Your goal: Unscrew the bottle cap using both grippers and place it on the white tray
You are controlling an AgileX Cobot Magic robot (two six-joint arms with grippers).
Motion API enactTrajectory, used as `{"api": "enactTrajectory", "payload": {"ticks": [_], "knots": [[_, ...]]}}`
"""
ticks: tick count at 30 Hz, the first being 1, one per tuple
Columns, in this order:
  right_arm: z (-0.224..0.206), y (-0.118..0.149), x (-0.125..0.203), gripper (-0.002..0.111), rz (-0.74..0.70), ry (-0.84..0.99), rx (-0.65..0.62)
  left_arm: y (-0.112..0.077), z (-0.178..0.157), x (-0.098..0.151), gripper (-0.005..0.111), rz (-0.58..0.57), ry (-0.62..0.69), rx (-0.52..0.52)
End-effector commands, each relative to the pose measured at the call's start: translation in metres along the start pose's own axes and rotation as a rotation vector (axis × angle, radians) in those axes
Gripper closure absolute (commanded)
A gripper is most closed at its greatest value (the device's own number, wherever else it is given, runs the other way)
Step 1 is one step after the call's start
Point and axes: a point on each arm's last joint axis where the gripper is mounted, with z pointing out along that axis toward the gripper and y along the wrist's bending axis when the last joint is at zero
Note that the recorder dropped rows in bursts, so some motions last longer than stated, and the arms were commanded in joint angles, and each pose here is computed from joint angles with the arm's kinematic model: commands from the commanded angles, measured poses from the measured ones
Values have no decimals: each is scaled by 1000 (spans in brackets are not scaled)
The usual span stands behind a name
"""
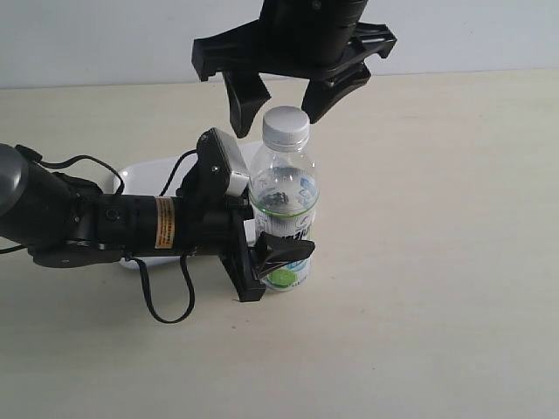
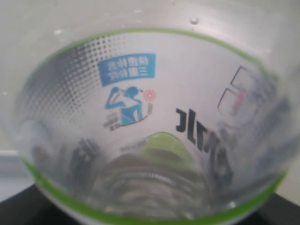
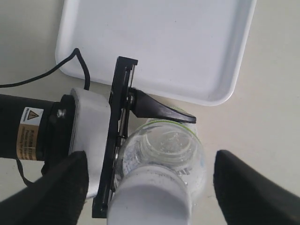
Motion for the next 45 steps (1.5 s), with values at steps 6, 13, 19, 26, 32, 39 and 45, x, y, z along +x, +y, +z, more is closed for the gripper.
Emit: {"api": "enactTrajectory", "payload": {"ticks": [6, 13, 19, 26, 32, 39, 45], "knots": [[-6, -1, -1, 44, 1, -22, -5, -1, -1, -2, 107, 7, -2, 2], [-16, 0, 1, 44, -8, -46, -10, -1, -1, -2, 107, 7, -2, 2], [-7, -4, 6, 44, -12, -14, 17, -1, -1, -2, 107, 7, 0, 1], [-10, -4, 6, 47, -13, -20, 16, -1, -1, -2, 107, 6, -1, 0], [-10, -4, 6, 70, -13, -20, 16, -1, -1, -2, 107, 6, -1, 0], [-10, -4, 6, 103, -85, -20, 17, -1, -1, -2, 107, 6, -1, 0], [-10, -4, 6, 108, -198, -19, 18, -1, -1, -2, 107, 6, -1, 0]]}}
